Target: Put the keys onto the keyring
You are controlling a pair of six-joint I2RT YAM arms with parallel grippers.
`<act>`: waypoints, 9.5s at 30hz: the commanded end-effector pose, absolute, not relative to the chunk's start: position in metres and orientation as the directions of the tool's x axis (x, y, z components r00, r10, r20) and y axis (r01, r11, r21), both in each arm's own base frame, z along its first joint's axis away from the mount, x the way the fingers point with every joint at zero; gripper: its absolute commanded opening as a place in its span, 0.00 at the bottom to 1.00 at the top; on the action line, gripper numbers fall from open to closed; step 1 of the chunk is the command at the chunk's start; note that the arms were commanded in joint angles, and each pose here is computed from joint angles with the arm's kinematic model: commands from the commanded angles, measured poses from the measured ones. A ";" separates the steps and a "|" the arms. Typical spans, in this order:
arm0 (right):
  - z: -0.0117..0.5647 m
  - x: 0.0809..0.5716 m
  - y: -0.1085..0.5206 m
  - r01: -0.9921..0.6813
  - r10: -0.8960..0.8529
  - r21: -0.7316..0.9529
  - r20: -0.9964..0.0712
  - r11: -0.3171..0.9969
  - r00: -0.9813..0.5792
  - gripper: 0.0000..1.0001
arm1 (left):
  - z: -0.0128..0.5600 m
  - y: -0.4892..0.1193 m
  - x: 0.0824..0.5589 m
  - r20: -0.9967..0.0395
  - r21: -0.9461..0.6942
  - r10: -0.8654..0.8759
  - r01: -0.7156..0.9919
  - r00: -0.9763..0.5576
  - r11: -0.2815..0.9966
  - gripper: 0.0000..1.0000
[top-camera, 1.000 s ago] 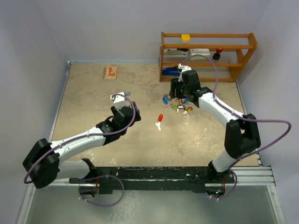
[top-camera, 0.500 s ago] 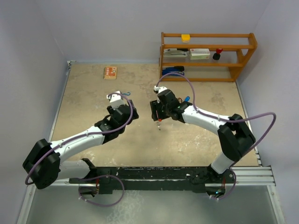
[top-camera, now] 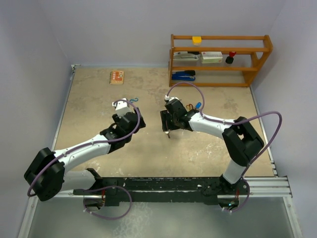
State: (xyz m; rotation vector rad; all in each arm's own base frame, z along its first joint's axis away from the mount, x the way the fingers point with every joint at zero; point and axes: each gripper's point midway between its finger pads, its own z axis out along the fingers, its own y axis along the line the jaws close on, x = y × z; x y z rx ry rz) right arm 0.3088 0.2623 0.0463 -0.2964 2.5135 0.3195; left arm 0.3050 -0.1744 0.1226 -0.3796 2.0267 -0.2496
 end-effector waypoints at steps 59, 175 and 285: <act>0.058 0.325 0.250 -0.195 -0.118 0.067 -0.596 0.979 -0.794 0.21 | 0.126 -0.174 0.307 -0.808 -0.386 -0.412 -0.151 -0.421 0.910 0.74; 0.173 0.308 0.239 -0.413 -0.203 0.050 -0.813 0.909 -0.545 0.00 | 0.054 -0.131 0.507 -0.750 -0.309 -0.384 -0.228 -0.539 0.923 0.73; 0.154 0.306 0.236 -0.401 -0.222 0.038 -0.785 0.915 -0.579 0.00 | -0.002 -0.150 0.475 -0.736 0.058 -0.033 -0.112 -0.677 0.992 0.52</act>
